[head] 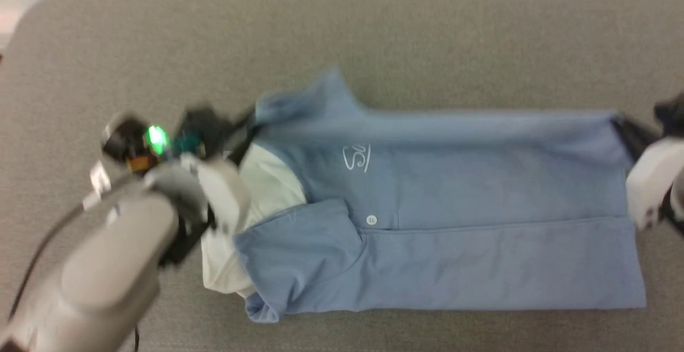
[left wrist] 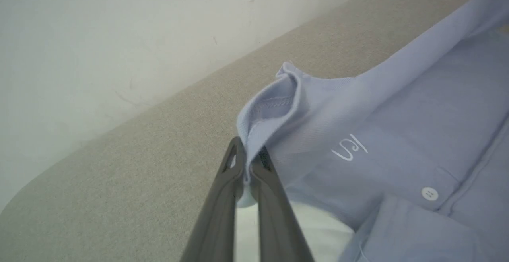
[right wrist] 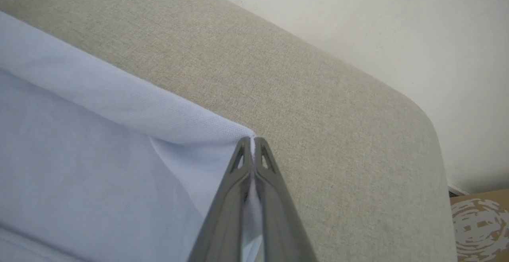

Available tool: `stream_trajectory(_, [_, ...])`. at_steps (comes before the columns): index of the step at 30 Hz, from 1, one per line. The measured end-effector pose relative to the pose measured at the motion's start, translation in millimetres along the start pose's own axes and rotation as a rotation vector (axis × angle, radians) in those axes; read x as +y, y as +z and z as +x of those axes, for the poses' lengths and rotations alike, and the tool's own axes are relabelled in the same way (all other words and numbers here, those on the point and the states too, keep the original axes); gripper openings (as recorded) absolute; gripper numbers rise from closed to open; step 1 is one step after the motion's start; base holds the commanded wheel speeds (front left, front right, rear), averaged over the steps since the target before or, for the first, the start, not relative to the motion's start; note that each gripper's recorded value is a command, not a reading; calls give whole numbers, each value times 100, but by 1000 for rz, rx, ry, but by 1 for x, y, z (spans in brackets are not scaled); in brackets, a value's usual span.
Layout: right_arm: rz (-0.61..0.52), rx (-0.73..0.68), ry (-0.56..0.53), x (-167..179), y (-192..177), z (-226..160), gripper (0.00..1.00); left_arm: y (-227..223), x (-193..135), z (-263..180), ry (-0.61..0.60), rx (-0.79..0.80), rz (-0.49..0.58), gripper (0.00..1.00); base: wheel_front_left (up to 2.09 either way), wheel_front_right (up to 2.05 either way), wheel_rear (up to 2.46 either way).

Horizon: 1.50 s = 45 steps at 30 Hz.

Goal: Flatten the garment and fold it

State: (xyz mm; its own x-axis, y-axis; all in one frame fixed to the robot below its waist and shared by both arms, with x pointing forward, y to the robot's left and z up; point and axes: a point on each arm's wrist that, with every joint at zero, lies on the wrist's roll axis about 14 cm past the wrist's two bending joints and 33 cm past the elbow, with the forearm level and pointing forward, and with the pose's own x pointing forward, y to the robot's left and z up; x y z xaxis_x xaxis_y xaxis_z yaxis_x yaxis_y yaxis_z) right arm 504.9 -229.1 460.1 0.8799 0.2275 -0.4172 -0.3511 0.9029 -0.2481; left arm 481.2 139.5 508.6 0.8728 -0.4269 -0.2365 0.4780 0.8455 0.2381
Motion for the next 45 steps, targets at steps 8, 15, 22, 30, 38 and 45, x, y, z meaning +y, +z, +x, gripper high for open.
stream_trajectory(8, [9,107,65,32,-45,-44,0,-54,-56,-72,-80,191,-66,0,0,0,0])
stream_trajectory(15, [-4,232,100,45,-80,-57,0,-89,-81,-93,-132,303,-92,0,0,0,0])
stream_trajectory(22, [-52,276,123,52,-92,-60,0,-112,-79,-94,-110,341,-104,52,0,0,0])
stream_trajectory(30, [47,231,112,54,-76,-68,100,-103,-72,-92,-38,254,-180,100,0,0,0])
stream_trajectory(38, [112,75,41,29,-21,-79,100,-40,-21,-95,219,-86,-355,100,0,0,0])
stream_trajectory(45, [330,68,-67,17,-32,-94,100,5,25,-127,469,-322,-450,100,0,0,0])
